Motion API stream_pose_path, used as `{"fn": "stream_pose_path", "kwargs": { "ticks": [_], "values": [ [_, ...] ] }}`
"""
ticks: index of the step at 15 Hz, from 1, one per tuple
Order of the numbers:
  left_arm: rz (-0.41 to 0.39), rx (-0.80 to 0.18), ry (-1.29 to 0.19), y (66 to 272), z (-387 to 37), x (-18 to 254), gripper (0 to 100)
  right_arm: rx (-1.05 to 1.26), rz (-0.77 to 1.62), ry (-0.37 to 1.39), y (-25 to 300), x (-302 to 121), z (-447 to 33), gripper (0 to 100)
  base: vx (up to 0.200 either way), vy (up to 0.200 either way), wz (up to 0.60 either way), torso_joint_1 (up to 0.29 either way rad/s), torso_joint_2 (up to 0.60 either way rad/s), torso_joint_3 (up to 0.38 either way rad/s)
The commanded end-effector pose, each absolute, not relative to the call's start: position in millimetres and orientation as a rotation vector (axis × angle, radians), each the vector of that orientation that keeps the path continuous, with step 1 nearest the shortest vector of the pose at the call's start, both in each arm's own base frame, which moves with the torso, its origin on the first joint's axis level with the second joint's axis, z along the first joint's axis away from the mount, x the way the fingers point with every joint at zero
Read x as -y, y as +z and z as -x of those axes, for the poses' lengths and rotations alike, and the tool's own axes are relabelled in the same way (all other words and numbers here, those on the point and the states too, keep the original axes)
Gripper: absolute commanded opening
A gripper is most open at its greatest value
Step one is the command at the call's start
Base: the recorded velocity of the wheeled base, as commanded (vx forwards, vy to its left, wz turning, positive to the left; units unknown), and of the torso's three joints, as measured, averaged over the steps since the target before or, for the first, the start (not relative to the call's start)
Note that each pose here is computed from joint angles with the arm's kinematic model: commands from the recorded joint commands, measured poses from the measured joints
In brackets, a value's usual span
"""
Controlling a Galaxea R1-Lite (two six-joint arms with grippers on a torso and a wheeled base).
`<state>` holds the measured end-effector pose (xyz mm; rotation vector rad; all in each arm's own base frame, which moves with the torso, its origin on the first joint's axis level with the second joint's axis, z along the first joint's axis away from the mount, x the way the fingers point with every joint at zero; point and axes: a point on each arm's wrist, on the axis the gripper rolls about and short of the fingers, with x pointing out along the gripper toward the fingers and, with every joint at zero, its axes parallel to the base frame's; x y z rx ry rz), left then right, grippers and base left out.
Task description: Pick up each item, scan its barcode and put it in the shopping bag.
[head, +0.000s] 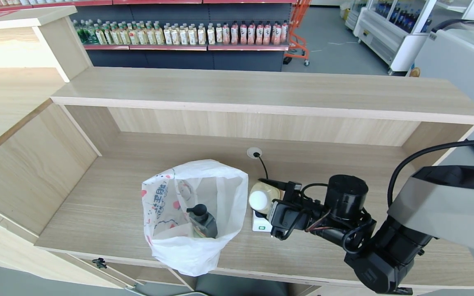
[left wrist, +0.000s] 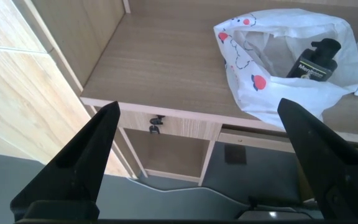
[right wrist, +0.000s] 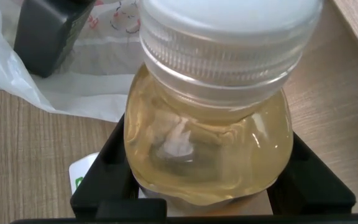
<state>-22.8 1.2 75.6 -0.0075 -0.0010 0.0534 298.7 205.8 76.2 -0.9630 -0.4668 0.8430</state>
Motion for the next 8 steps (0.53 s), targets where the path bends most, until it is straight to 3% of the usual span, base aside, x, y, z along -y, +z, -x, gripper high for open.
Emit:
{"fn": "stream_pose_path", "kwargs": {
  "ticks": [1,8],
  "values": [
    [0.008,0.002,0.054,75.6,22.8,-1.2,100,0.458,0.965,0.847,73.0,-205.5,-299.0,0,0.0,0.0,0.0,0.0,0.0,0.0],
    [0.008,0.002,0.054,75.6,22.8,-1.2,100,0.464,0.965,0.84,70.2,-208.7,-306.0,0,0.0,0.0,0.0,0.0,0.0,0.0]
  ]
}}
